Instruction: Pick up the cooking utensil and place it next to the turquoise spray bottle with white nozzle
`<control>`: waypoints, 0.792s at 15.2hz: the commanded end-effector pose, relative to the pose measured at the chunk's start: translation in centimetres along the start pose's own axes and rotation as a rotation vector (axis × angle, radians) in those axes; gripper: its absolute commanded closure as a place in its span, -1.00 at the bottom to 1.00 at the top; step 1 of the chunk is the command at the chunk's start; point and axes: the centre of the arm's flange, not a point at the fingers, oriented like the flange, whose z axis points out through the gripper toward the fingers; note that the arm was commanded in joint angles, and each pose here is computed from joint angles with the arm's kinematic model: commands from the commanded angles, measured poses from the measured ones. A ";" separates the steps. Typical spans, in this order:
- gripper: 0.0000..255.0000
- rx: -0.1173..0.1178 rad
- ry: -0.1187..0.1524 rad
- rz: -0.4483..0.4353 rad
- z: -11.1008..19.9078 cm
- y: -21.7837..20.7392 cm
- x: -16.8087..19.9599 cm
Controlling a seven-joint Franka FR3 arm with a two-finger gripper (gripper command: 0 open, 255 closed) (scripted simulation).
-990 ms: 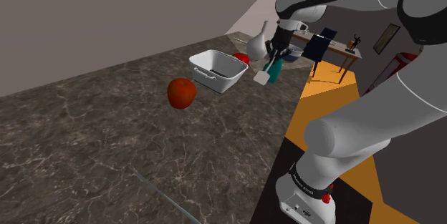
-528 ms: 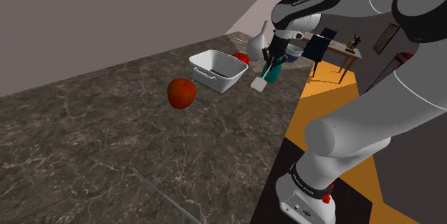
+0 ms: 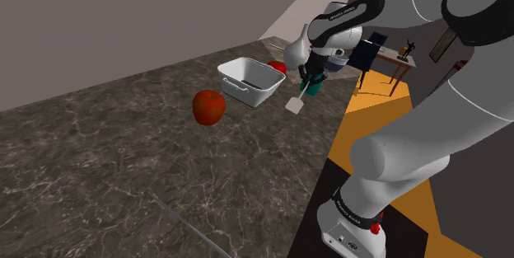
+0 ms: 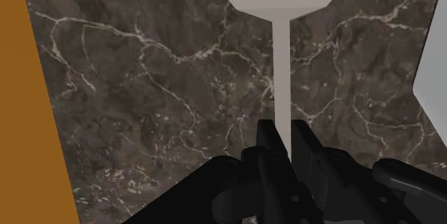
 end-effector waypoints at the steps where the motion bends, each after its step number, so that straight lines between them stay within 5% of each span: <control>1: 1.00 0.000 0.000 0.000 1.1 0.0 -0.1; 12: 1.00 0.000 0.000 0.000 6.8 0.0 -0.5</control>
